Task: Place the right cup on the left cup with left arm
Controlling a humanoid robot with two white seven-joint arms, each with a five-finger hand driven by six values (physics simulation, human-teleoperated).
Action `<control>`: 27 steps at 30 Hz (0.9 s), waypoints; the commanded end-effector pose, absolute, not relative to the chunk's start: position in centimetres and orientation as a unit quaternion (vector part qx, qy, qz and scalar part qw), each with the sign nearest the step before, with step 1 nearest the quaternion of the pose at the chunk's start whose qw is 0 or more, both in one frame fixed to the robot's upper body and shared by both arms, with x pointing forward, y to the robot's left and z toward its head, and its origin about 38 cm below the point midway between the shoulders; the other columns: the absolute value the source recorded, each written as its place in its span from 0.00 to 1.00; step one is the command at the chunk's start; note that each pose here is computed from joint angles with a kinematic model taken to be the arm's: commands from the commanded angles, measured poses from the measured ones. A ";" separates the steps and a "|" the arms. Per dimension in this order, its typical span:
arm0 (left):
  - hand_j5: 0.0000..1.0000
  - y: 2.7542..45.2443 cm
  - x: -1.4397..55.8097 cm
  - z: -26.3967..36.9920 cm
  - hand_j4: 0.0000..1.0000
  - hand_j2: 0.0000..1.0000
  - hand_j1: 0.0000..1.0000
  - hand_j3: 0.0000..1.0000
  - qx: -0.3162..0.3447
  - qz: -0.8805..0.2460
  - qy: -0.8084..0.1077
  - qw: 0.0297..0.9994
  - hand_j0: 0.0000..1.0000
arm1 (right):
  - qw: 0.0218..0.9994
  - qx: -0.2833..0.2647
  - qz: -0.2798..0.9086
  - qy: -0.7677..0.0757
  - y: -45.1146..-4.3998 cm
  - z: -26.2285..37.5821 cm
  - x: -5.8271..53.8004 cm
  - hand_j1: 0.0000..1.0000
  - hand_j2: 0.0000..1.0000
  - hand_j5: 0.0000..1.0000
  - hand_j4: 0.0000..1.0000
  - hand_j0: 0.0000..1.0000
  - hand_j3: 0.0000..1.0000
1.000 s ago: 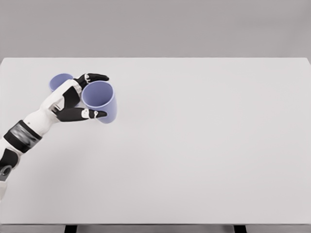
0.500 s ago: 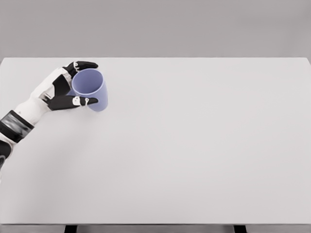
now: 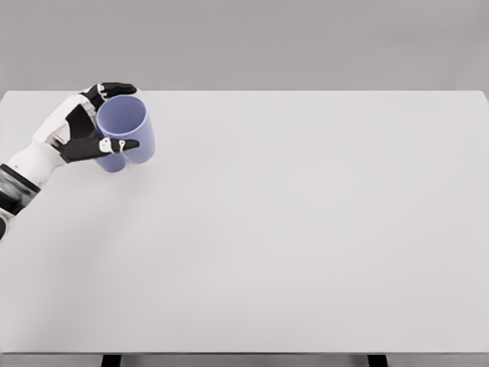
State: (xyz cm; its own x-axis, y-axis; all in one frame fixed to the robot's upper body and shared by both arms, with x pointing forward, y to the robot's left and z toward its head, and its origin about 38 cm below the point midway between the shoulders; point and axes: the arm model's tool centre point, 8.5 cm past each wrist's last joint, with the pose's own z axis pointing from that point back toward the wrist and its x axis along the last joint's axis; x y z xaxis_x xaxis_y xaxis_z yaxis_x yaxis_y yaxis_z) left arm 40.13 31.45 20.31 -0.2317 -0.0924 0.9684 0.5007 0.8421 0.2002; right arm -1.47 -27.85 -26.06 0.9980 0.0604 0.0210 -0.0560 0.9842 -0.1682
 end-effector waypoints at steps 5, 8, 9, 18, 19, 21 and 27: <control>0.73 32.4 40.5 20.7 0.73 0.73 0.73 0.73 -0.129 -0.234 -0.743 0.614 0.73 | 0.996 -0.084 0.029 -0.014 -27.9 -26.1 -1.5 1.00 1.00 1.00 1.00 1.00 1.00; 0.73 32.7 40.6 20.9 0.73 0.73 0.73 0.73 -0.125 -0.232 -0.746 0.612 0.73 | 0.996 -0.084 0.029 -0.013 -27.9 -26.1 -1.5 1.00 1.00 1.00 1.00 1.00 1.00; 0.73 32.9 40.6 21.2 0.73 0.73 0.73 0.73 -0.123 -0.230 -0.748 0.610 0.73 | 0.996 -0.084 0.029 -0.013 -27.9 -26.1 -1.5 1.00 1.00 1.00 1.00 1.00 1.00; 0.73 34.2 41.2 21.5 0.73 0.73 0.73 0.73 -0.110 -0.217 -0.751 0.614 0.73 | 0.996 -0.084 0.029 -0.013 -27.9 -26.1 -1.5 1.00 1.00 1.00 1.00 1.00 1.00; 0.73 34.5 41.3 21.7 0.73 0.73 0.73 0.73 -0.107 -0.214 -0.753 0.612 0.73 | 0.996 -0.084 0.029 -0.013 -27.9 -26.1 -1.5 1.00 1.00 1.00 1.00 1.00 1.00; 0.73 34.7 41.3 21.7 0.73 0.73 0.73 0.73 -0.105 -0.211 -0.749 0.619 0.73 | 0.996 -0.084 0.029 -0.013 -27.9 -26.1 -1.5 1.00 1.00 1.00 1.00 1.00 1.00; 0.73 35.8 41.8 22.2 0.73 0.73 0.73 0.73 -0.095 -0.200 -0.753 0.620 0.73 | 0.996 -0.084 0.029 -0.013 -27.9 -26.1 -1.5 1.00 1.00 1.00 1.00 1.00 1.00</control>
